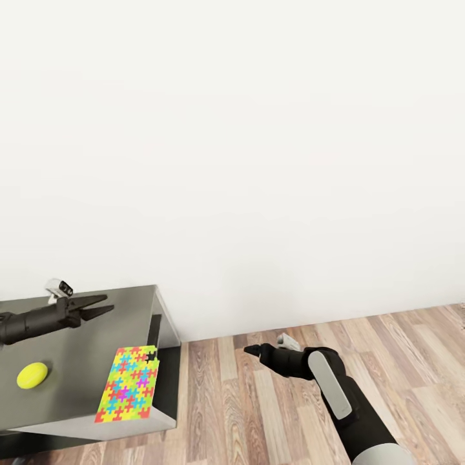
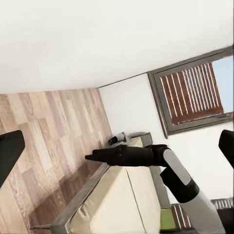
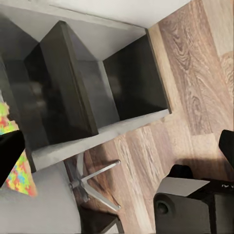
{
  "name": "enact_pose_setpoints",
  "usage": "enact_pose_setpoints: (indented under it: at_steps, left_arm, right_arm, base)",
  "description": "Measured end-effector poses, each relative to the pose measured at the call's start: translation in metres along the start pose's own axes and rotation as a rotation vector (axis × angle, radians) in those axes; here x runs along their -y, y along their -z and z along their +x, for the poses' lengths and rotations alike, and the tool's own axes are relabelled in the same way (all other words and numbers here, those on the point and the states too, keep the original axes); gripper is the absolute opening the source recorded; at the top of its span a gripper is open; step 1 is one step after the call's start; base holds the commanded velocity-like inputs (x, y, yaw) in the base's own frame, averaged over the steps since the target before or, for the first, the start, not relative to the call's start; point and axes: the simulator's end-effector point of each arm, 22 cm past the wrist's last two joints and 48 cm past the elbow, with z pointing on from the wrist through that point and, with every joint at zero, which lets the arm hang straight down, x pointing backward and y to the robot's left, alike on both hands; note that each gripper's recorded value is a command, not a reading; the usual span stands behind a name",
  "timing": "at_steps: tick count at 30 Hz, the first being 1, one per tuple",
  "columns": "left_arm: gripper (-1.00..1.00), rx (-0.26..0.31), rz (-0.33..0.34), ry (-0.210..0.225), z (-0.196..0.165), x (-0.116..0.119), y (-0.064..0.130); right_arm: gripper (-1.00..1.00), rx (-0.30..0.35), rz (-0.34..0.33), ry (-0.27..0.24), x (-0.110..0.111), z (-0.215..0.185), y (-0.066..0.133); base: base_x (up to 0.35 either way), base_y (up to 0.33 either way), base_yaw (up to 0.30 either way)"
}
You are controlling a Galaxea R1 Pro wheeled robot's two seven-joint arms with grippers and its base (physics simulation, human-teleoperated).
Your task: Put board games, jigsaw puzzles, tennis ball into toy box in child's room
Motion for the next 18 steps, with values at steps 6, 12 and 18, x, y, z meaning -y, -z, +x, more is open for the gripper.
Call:
enact_pose_setpoints:
  at_steps: [6, 12, 18]
  left_arm:
    - [1.00, -0.001, 0.038, -0.013, -0.001, 0.014, 0.000]
    - [1.00, 0.000, 0.079, -0.017, -0.001, 0.025, 0.002]
    - [1.00, 0.000, 0.085, -0.017, -0.001, 0.027, 0.003]
  right_arm:
    - [1.00, 0.001, -0.072, -0.025, -0.024, -0.003, 0.001]
    - [1.00, 0.000, -0.113, -0.047, -0.037, -0.003, 0.002]
    - [1.00, 0.002, -0.118, -0.051, -0.037, -0.003, 0.002]
  base:
    - [0.000, 0.000, -0.140]
    - [0.000, 0.000, -0.093]
    - [0.000, 0.000, 0.001]
